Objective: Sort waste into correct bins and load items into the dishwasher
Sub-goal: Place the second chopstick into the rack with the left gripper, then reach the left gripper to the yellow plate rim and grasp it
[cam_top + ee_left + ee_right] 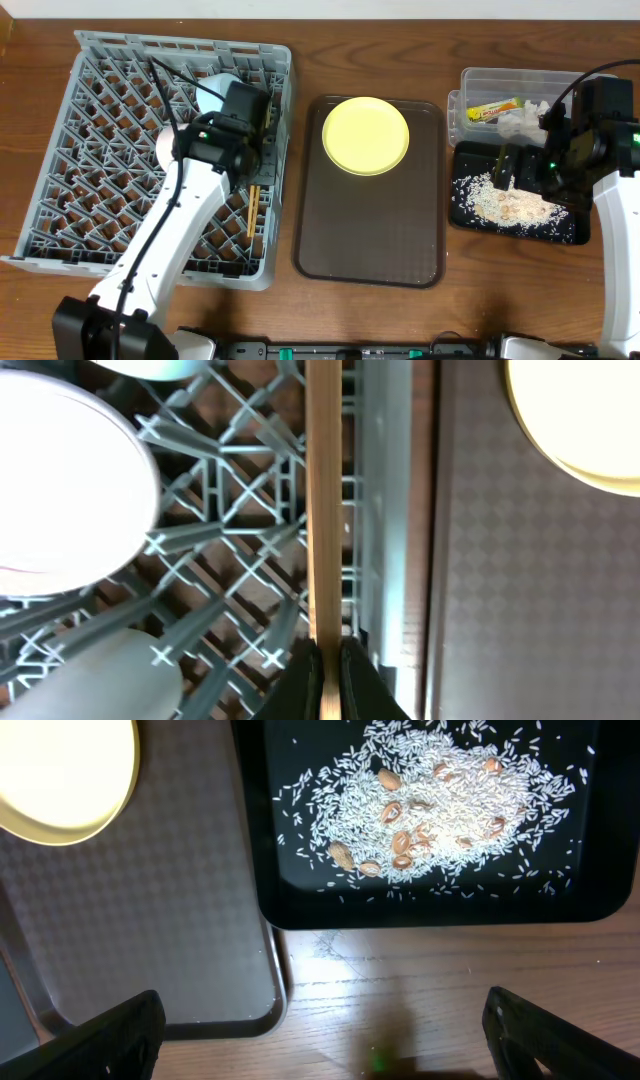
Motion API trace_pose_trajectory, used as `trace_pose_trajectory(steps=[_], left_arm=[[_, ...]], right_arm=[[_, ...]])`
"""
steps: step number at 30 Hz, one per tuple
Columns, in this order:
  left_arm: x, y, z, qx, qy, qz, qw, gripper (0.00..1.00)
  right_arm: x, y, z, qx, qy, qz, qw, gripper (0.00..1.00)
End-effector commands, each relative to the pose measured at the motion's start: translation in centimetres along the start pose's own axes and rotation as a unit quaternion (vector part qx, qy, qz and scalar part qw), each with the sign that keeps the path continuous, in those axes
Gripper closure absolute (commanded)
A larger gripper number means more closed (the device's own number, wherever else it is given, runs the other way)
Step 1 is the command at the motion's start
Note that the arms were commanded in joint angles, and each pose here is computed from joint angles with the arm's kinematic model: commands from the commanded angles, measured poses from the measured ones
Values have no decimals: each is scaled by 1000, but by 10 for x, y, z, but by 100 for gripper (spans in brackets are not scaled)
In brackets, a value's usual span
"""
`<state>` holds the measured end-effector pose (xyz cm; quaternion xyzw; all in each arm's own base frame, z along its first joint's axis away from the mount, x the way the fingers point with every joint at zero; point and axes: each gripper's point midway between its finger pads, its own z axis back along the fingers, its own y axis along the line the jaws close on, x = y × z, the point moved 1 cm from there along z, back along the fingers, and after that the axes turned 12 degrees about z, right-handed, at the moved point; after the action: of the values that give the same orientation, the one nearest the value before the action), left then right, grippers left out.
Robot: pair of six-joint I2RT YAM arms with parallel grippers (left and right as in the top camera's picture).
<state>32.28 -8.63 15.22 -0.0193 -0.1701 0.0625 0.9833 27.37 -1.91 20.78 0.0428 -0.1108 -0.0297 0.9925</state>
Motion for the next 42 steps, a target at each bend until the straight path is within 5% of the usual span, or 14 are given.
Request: trace_pose_trajectory(steps=[1, 6, 10, 26, 34, 42], left_arm=[[5, 0, -3, 3, 0, -19, 1000, 87], [5, 0, -4, 4, 1, -19, 1000, 58], [6, 0, 0, 2, -3, -18, 1000, 49], [85, -91, 96, -129, -145, -83, 978, 42], [80, -169, 39, -159, -129, -166, 965, 29], [11, -228, -54, -138, -34, -302, 943, 23]], right_arm=[[2, -2, 4, -4, -7, 5, 1000, 1], [2, -2, 4, -4, -6, 5, 1000, 1], [2, -2, 4, -4, -7, 5, 1000, 1], [6, -3, 4, -5, -14, 6, 1000, 1], [5, -3, 4, -5, -14, 6, 1000, 1], [6, -3, 4, -5, -14, 7, 1000, 1]])
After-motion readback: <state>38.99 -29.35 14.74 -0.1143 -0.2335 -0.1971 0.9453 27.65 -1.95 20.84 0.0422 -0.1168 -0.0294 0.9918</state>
